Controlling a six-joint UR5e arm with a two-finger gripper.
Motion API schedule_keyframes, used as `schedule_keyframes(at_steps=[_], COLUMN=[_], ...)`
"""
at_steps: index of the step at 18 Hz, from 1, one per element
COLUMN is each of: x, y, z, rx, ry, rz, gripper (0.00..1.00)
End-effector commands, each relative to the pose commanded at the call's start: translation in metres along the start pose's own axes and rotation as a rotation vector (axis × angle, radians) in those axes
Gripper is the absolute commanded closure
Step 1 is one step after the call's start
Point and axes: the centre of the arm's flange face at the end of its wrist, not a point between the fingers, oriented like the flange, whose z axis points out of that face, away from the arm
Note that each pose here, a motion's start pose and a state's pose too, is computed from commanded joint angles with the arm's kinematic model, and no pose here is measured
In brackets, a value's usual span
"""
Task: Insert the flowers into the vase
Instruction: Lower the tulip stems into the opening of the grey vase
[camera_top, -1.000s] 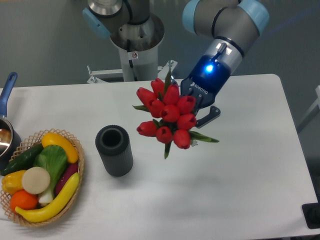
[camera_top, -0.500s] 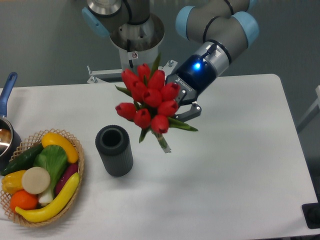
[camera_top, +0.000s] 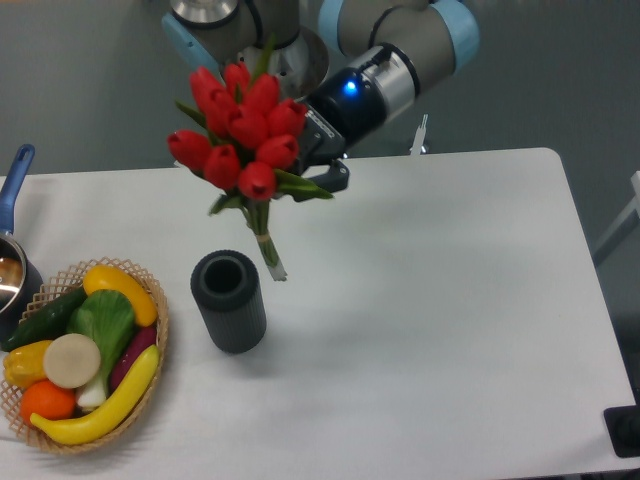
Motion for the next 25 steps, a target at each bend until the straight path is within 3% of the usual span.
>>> schedule_keyframes(at_steps=[20,25], x=[0.000,-0.014], y=[0.065,0.099], z=[0.035,0.036], rx=[-0.030,-0.116], ry=[0.066,0.043], rz=[-0.115,-0.162], gripper=[0.60,0.60])
